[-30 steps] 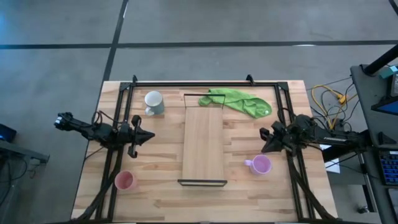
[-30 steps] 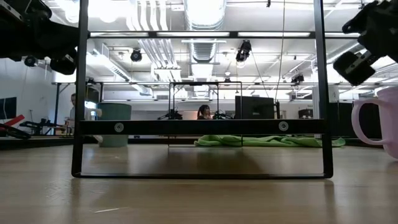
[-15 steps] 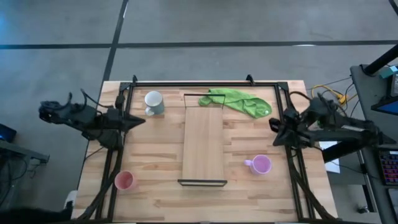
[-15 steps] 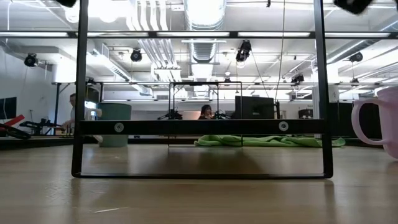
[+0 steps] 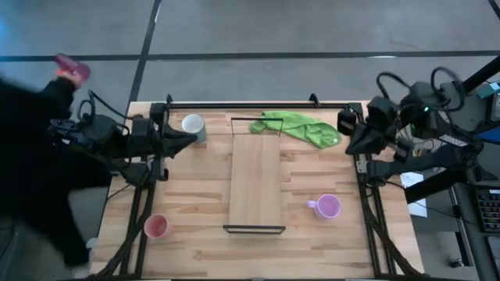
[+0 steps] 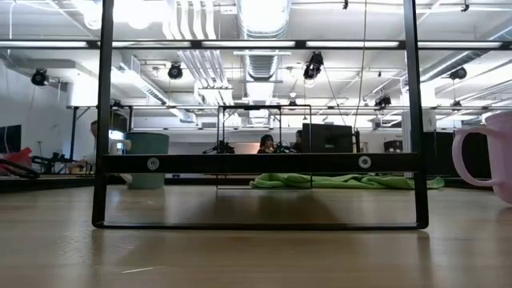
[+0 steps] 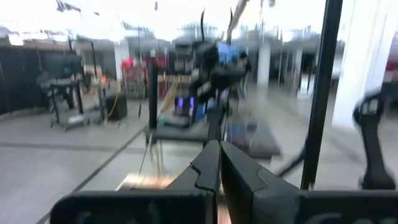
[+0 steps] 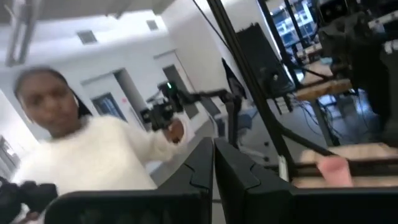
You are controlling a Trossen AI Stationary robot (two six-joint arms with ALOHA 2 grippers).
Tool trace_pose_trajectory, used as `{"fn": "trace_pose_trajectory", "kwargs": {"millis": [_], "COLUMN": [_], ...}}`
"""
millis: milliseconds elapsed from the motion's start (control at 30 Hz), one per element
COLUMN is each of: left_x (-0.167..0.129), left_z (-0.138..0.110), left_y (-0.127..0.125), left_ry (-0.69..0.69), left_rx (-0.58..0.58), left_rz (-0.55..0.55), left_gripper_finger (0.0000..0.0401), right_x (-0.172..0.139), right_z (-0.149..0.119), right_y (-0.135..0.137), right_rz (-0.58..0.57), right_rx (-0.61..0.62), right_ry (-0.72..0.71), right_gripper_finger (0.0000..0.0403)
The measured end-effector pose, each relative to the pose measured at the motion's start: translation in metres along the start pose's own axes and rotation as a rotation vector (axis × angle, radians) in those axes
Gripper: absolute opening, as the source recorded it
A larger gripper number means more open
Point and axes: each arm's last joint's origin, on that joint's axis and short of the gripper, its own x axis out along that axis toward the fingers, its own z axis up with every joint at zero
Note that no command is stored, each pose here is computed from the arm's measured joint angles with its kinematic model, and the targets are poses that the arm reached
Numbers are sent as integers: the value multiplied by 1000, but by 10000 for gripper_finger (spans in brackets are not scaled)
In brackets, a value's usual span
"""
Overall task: Stack small to large cups/mugs on shelf
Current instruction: Put the purple mug on the shelf
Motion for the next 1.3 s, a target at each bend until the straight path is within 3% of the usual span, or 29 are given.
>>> {"fn": "trace_pose_trajectory", "kwargs": {"millis": [100,233,667,867,1000,1200,1300], "left_x": [6,8,-2,-2,-4,-9,-11], "left_z": [7,5,-1,-1,1,5,6], "left_y": [-2,0,5,7,9,11,13], "left_ry": [-84,-69,-57,-28,-26,-44,-46], "left_rx": [11,38,53,251,269,250,247], "left_rz": [22,118,135,214,263,270,283], "left_gripper_finger": [0,0,0,0,0,0,0], "right_x": [7,14,47,69,75,73,71], "right_z": [19,28,16,7,4,5,8], "right_y": [6,4,-41,-72,-74,-71,-66], "right_rz": [20,4,-113,-150,-121,-128,-111], "right_rx": [-32,-10,236,202,157,286,275], "right_ry": [-18,9,114,176,202,191,169], "right_gripper_finger": [9,9,9,9,9,9,12]}}
